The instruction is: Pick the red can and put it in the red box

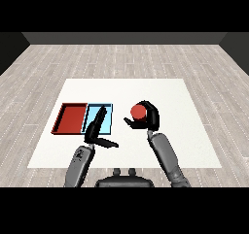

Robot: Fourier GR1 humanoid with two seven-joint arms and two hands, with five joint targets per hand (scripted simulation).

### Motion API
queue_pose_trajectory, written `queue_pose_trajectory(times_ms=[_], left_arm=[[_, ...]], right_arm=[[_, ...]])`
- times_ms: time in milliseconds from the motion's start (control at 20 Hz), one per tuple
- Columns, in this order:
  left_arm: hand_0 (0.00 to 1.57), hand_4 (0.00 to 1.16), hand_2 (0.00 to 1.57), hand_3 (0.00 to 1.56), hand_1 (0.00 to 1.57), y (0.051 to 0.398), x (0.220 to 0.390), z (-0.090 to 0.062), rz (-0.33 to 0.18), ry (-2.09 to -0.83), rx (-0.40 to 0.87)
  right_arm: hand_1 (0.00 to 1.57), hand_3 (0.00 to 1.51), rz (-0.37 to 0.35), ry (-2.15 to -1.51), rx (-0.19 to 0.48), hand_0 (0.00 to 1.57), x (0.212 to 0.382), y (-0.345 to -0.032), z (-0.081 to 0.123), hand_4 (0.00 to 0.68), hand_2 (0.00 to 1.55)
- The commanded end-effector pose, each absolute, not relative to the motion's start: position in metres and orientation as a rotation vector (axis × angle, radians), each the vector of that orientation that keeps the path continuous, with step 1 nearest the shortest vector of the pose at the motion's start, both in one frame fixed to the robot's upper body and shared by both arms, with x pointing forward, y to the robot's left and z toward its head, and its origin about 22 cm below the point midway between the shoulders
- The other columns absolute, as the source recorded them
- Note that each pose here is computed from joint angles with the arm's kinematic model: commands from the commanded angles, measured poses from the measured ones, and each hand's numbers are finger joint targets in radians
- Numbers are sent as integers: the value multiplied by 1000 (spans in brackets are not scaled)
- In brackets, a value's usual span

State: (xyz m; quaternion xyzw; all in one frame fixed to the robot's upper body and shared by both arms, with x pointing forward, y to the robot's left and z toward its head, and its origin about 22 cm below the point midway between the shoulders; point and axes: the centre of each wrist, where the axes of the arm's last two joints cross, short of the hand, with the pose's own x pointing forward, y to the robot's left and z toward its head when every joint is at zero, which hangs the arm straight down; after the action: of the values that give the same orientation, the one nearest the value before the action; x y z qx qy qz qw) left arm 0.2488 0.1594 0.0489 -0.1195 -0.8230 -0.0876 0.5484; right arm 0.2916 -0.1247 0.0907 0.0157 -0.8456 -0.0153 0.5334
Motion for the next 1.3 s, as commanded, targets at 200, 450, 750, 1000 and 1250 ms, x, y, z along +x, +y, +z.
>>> queue_pose_trajectory(times_ms=[200, 450, 750, 1000, 1250], left_arm=[[0, 0, 0, 0, 0, 141, 263, 54, -227, -1912, -364], [0, 0, 0, 0, 0, 132, 265, 29, -243, -1837, -386], [0, 0, 0, 0, 0, 99, 265, 20, -251, -1777, -423], [0, 0, 0, 0, 0, 87, 269, 34, -248, -1732, -449], [0, 0, 0, 0, 0, 79, 281, 30, -234, -1718, -490]], right_arm=[[1571, 1427, -16, -2069, 41, 1571, 305, -128, 109, 649, 1483], [1571, 1421, -4, -2091, 45, 1571, 284, -117, 86, 647, 1480], [1571, 1412, 2, -2087, 67, 1571, 299, -112, 103, 648, 1477], [1571, 1416, -6, -2097, 80, 1571, 294, -82, 109, 648, 1480], [1571, 1412, 29, -2089, 131, 1571, 270, -89, 92, 633, 1476]])
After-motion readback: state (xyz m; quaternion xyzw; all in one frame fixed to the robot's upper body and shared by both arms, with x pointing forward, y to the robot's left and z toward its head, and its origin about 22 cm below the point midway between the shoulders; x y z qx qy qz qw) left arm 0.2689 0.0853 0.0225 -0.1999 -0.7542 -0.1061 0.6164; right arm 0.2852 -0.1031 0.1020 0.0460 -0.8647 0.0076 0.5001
